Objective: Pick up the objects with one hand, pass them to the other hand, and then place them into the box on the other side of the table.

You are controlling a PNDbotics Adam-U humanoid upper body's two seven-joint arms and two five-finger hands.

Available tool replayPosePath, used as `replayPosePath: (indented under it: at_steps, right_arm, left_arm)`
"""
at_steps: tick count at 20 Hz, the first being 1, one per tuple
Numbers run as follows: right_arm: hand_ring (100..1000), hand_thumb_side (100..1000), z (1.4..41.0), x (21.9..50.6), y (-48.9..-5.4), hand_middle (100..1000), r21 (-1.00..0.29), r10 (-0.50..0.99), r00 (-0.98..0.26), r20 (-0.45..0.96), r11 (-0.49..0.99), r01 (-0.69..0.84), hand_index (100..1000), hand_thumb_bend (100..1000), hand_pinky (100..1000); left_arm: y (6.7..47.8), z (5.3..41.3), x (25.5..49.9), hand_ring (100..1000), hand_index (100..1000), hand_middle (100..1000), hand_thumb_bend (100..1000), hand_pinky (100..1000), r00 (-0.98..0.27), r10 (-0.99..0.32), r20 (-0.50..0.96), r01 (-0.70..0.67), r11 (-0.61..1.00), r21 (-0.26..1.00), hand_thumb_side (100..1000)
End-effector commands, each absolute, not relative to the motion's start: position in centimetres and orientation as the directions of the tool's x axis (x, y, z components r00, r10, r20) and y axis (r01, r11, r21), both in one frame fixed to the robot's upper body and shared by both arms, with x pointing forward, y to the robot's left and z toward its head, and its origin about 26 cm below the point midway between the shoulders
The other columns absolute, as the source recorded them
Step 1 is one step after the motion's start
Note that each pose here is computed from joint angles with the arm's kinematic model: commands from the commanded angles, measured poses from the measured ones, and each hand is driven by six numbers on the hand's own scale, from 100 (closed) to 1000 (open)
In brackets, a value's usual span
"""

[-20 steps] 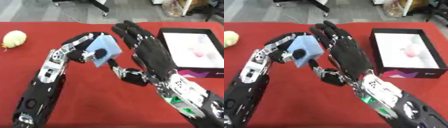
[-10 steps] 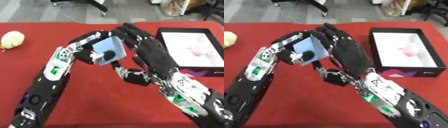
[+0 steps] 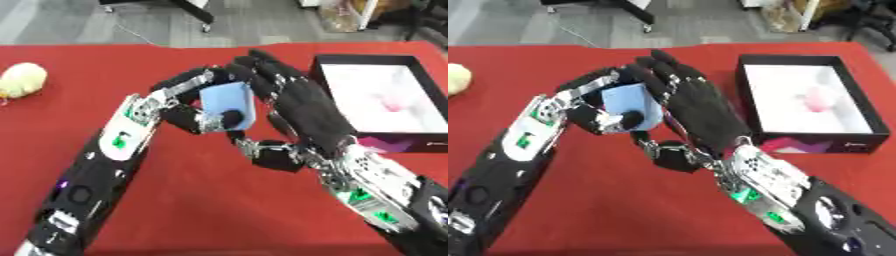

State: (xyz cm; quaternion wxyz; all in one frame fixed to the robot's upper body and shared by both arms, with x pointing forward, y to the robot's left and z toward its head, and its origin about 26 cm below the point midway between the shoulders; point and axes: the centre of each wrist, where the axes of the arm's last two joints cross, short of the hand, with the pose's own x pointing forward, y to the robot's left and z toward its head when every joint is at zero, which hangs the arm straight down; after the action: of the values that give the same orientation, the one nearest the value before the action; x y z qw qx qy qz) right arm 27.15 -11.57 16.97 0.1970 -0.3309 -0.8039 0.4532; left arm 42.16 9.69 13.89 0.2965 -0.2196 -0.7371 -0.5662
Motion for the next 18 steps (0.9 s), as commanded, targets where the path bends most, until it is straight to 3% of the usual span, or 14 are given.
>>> replayPosePath:
  at_steps: [1,3,7,8,12,18]
  right_arm:
    - [963,158,18.6,26.5,-10.7,880,-0.809,0.672,-0.74,0.028,0.45,0.378,913,166,790]
    - [951,100,18.5,26.5,-10.8,856,-0.8,0.674,-0.738,0.043,0.466,0.378,871,107,761]
    - [914,100,18.0,26.3,-10.8,794,-0.763,0.685,-0.724,0.079,0.509,0.398,732,100,682]
    - [901,100,17.9,26.3,-10.8,776,-0.753,0.689,-0.72,0.087,0.519,0.406,636,100,670]
    - [872,100,17.5,26.1,-10.8,752,-0.728,0.699,-0.709,0.099,0.536,0.427,426,100,648]
    - [822,100,17.5,26.1,-10.8,686,-0.686,0.714,-0.691,0.113,0.559,0.466,332,100,577]
  left_arm:
    - [6.7,13.6,41.3,480,667,453,100,689,-0.84,0.146,0.523,0.528,-0.007,0.849,463]
    - [6.4,13.6,41.3,483,669,456,100,690,-0.841,0.15,0.519,0.523,-0.014,0.852,464]
    - [5.9,13.4,41.3,489,674,461,100,691,-0.84,0.157,0.52,0.522,-0.027,0.852,471]
    - [5.8,13.4,41.3,490,675,462,100,691,-0.84,0.157,0.52,0.522,-0.031,0.852,471]
    - [5.6,13.4,41.4,493,677,465,100,692,-0.84,0.158,0.519,0.52,-0.038,0.853,468]
    - [5.5,13.6,41.3,500,686,473,100,694,-0.838,0.164,0.52,0.522,-0.033,0.852,469]
